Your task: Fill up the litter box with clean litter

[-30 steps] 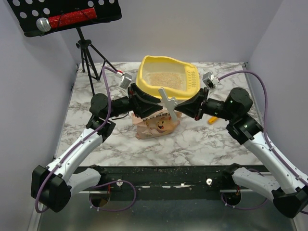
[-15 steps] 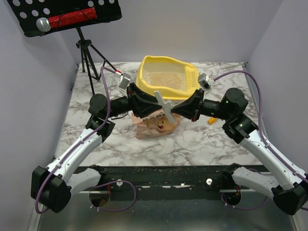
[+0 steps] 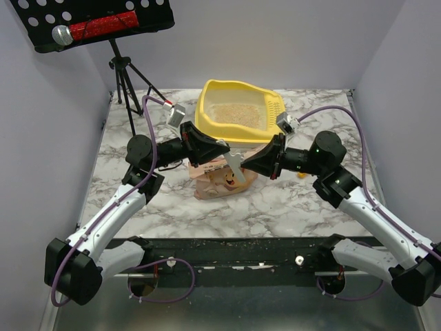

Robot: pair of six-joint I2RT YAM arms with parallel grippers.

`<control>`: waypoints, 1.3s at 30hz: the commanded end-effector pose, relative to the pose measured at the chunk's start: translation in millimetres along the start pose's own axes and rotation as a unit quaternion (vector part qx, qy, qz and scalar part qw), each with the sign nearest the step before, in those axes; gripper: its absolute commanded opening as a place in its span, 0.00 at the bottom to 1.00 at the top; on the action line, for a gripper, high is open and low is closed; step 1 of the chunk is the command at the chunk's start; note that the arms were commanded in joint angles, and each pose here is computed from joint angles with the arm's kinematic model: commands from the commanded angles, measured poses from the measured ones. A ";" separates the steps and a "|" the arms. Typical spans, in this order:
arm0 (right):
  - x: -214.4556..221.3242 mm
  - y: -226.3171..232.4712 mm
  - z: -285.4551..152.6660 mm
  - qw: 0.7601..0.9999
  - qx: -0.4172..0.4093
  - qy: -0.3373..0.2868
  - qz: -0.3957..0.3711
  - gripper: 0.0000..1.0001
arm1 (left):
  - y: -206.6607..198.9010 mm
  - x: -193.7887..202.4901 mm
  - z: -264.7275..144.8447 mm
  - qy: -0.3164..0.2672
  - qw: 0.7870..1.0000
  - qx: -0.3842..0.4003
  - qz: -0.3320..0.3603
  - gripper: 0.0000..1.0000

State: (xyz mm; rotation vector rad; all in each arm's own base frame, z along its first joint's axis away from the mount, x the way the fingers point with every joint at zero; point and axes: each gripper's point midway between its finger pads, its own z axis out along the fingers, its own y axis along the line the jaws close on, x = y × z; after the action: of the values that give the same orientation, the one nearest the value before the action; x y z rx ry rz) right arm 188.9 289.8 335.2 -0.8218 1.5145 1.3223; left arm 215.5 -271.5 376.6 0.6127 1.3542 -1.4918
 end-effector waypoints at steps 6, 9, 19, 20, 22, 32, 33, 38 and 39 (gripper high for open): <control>0.3 4.3 0.6 1.000 -0.010 -0.006 -0.004 0.02 | -12.3 -3.4 -3.1 -0.003 0.999 0.027 0.022 0.00; -1.8 0.0 -1.1 1.000 0.008 -0.002 -0.015 0.42 | -13.4 -2.7 -3.3 -0.001 0.999 0.030 0.022 0.00; -16.7 -2.5 -21.3 0.993 0.062 0.012 -0.097 0.77 | -19.9 -1.1 -4.0 0.007 0.999 0.046 0.022 0.00; -16.2 -2.5 -20.2 0.993 0.059 0.015 -0.097 0.77 | -21.7 -0.7 -4.2 0.008 0.998 0.051 0.021 0.00; -16.9 -0.2 -16.6 0.994 0.045 0.021 -0.097 0.77 | -25.8 -0.3 -4.9 0.008 0.998 0.062 0.019 0.00; -19.5 9.8 -0.7 0.995 -0.017 0.040 -0.085 0.76 | -40.9 2.8 -6.3 0.017 0.995 0.093 0.021 0.00; -19.2 11.0 0.4 0.995 -0.023 0.041 -0.082 0.76 | -41.6 2.7 -6.6 0.018 0.995 0.094 0.021 0.00; -14.1 17.1 3.8 0.995 -0.055 0.048 -0.074 0.76 | -43.2 3.2 -5.9 0.019 0.995 0.098 0.021 0.00; -12.5 17.4 4.7 0.994 -0.058 0.050 -0.071 0.76 | -43.6 3.3 -6.0 0.019 0.995 0.099 0.020 0.00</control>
State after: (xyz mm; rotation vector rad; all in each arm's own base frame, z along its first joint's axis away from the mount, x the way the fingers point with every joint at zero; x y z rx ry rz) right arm 190.0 292.1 341.7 -1.0066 1.4954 1.2224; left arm 185.3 -272.9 388.1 0.7378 1.2734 -1.5917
